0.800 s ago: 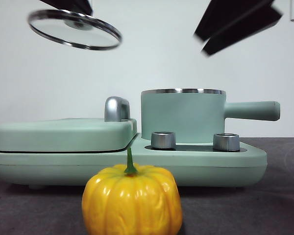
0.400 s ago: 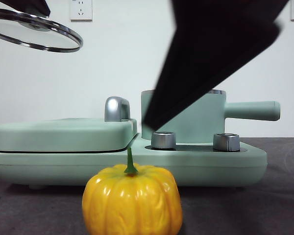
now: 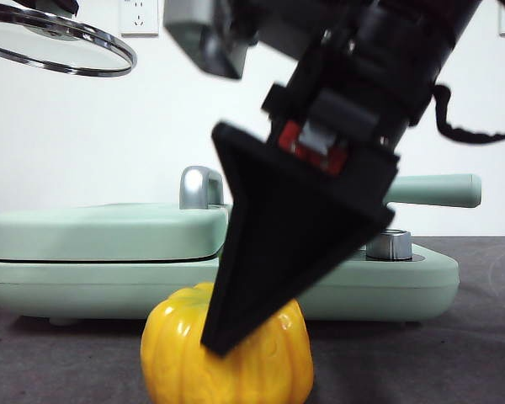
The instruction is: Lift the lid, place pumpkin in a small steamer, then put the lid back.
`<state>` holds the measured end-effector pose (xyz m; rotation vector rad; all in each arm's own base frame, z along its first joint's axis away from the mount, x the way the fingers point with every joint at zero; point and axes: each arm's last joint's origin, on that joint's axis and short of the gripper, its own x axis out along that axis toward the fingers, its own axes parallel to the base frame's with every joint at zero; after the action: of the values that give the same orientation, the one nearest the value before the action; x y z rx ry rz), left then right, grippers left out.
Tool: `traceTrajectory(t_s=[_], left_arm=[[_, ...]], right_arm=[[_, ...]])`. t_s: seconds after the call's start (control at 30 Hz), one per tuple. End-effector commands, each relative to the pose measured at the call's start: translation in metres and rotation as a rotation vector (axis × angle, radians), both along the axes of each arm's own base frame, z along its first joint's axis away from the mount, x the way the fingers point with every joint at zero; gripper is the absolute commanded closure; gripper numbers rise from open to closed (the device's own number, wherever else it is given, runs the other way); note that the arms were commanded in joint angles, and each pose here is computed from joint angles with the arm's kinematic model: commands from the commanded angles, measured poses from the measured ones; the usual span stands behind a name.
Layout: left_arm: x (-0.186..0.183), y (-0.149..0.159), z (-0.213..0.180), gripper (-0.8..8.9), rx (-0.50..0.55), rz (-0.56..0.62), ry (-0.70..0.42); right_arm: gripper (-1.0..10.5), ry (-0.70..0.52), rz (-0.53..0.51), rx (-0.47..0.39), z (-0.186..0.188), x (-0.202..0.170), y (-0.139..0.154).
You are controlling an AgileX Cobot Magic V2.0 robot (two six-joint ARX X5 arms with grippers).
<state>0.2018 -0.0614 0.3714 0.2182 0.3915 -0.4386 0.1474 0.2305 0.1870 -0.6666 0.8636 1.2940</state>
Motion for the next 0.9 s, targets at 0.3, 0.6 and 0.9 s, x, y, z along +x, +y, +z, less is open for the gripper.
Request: traceTrajectory(t_s=[0.3, 0.6, 0.9], left_arm=[[0.001, 0.001, 0.009, 8.01, -0.009, 0.001, -0.055], [0.001, 0.001, 0.009, 8.01, -0.01, 0.001, -0.056], [0.001, 0.001, 0.009, 8.01, -0.01, 0.001, -0.056]], right_arm=[[5.8, 0.125, -0.157, 0.027, 0.011, 0.0, -0.001], [5.8, 0.177, -0.557, -0.024, 0.1, -0.002, -0.044], [5.8, 0.163, -0.712, -0.009, 0.169, 0.047, -0.066]])
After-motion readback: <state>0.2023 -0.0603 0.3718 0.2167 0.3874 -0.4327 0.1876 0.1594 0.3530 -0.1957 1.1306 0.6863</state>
